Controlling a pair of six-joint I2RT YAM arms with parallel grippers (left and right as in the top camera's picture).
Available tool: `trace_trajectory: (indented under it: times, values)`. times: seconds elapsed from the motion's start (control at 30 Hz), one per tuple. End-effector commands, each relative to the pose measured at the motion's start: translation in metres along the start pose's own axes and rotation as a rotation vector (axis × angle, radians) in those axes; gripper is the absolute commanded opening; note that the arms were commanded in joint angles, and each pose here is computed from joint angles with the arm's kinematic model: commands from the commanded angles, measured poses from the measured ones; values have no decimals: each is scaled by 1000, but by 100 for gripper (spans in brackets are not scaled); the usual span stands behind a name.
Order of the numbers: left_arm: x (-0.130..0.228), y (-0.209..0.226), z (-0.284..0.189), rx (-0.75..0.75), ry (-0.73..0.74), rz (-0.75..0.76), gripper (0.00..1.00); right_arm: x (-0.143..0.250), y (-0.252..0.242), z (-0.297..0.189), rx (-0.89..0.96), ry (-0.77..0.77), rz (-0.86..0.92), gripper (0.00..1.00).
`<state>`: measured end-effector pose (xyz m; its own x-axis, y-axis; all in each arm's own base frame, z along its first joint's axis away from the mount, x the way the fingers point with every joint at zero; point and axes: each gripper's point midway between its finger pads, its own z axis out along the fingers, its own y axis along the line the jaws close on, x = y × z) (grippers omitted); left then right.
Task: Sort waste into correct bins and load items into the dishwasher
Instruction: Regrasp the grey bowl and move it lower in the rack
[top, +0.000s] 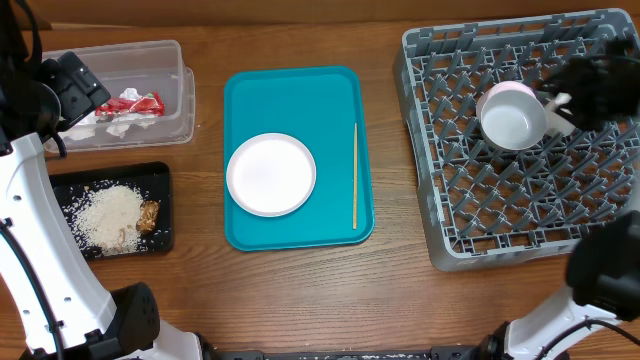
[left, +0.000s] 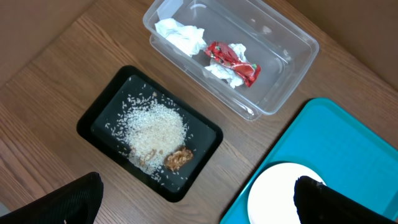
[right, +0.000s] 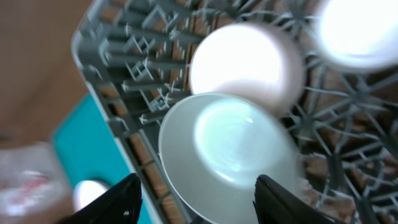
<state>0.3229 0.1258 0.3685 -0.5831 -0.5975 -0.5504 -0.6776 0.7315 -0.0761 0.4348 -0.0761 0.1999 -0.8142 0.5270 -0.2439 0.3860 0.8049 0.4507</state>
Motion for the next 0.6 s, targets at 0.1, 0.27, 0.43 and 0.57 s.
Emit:
trace_trajectory:
  times: [0.1,0.27,0.43,0.57]
  values:
    - [0,1,3,-13,5,-8,100,2,38,12,303,-131,-217,63]
    - [0,1,3,-13,5,-8,100,10,44,34,462,-155,-250,59]
    - [0,1,3,-13,5,-8,100,31,35,64,503,-60,-218,53]
    - [0,1,3,-13,5,-8,100,40,22,80,541,-15,-180,49]
